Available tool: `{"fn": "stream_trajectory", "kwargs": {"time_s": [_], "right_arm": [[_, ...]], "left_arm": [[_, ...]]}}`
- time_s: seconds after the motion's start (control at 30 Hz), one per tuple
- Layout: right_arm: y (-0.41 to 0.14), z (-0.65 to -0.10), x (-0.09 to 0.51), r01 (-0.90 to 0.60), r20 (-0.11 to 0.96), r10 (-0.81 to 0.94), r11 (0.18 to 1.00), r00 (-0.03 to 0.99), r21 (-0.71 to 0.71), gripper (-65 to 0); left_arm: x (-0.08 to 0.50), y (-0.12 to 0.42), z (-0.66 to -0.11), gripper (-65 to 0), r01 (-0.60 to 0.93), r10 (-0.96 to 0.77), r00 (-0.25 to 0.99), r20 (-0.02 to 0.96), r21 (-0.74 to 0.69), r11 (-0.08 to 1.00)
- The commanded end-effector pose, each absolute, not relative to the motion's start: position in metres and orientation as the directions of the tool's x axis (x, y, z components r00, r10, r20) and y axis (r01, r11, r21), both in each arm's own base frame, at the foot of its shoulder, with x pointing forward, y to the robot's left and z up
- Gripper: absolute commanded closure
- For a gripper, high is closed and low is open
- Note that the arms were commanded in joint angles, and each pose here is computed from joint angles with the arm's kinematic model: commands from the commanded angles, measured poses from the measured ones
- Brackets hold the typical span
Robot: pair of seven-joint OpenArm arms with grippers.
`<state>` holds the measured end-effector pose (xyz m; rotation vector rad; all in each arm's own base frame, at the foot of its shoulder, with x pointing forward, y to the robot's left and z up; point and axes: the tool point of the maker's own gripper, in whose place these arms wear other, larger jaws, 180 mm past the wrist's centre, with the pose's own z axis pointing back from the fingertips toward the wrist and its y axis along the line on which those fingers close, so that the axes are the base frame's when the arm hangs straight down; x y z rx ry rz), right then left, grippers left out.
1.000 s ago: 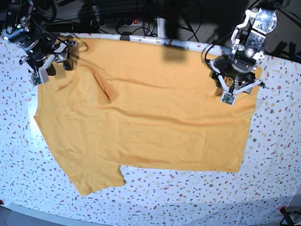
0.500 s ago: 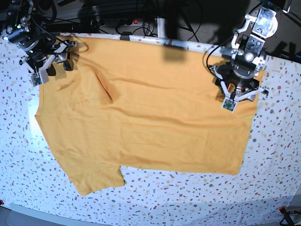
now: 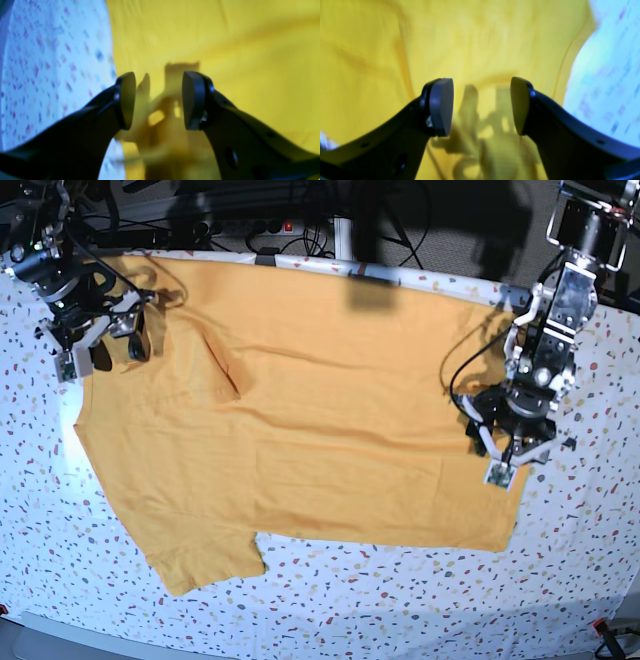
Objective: Fold the T-shirt properly
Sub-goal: 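Move the left gripper along the shirt side to the hem corner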
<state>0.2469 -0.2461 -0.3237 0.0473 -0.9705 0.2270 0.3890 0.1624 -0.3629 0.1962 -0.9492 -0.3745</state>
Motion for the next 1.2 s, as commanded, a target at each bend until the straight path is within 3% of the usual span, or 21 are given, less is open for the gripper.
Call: {"fn": "stream_trajectory", "kwargs": {"time_s": [0.0,0.1,0.27,0.4,0.63,0.97,1.17], "right_arm": [[-0.245,-0.304,0.260,-0.222,0.859,0.182,0.972,0.479,-0.082,-34.4],[-0.245,-0.293,0.275,-0.216,0.874,0.182,0.972,0.450,-0.090,-34.4],[-0.250,-0.295,0.284,-0.210,0.836,0.199,0.972,0.511,-0.103,-34.4],[-0.252,-0.295,0.287,-0.208,0.820,0.203,0.972,0.534,-0.106,-34.4],[-0.232,-0.295,0.284,-0.247,0.819,0.112,0.968,0.562,0.038,-34.4],[-0.229,-0.302,0.278,-0.256,0.793,0.106,0.965,0.601,0.065,-34.4],[-0.228,-0.304,0.276,-0.256,0.784,0.108,0.964,0.611,0.067,-34.4]], "left_arm": [[0.413,0.162,-0.330,-29.0,0.194,-0.376,0.448,0.811,0.323,0.926],[0.443,0.155,-0.291,-29.0,0.176,-0.310,0.385,0.869,0.261,0.949],[0.489,0.162,-0.263,-29.0,0.197,-0.282,0.373,0.884,0.221,0.955],[0.522,0.176,-0.274,-29.0,0.203,-0.199,0.451,0.870,0.118,0.972],[0.553,0.193,-0.316,-29.0,0.163,-0.074,0.568,0.820,-0.024,0.986],[0.546,0.206,-0.354,-29.0,0.038,0.098,0.572,0.815,-0.145,0.989],[0.541,0.206,-0.362,-29.0,0.030,0.111,0.576,0.810,-0.157,0.987]]}}
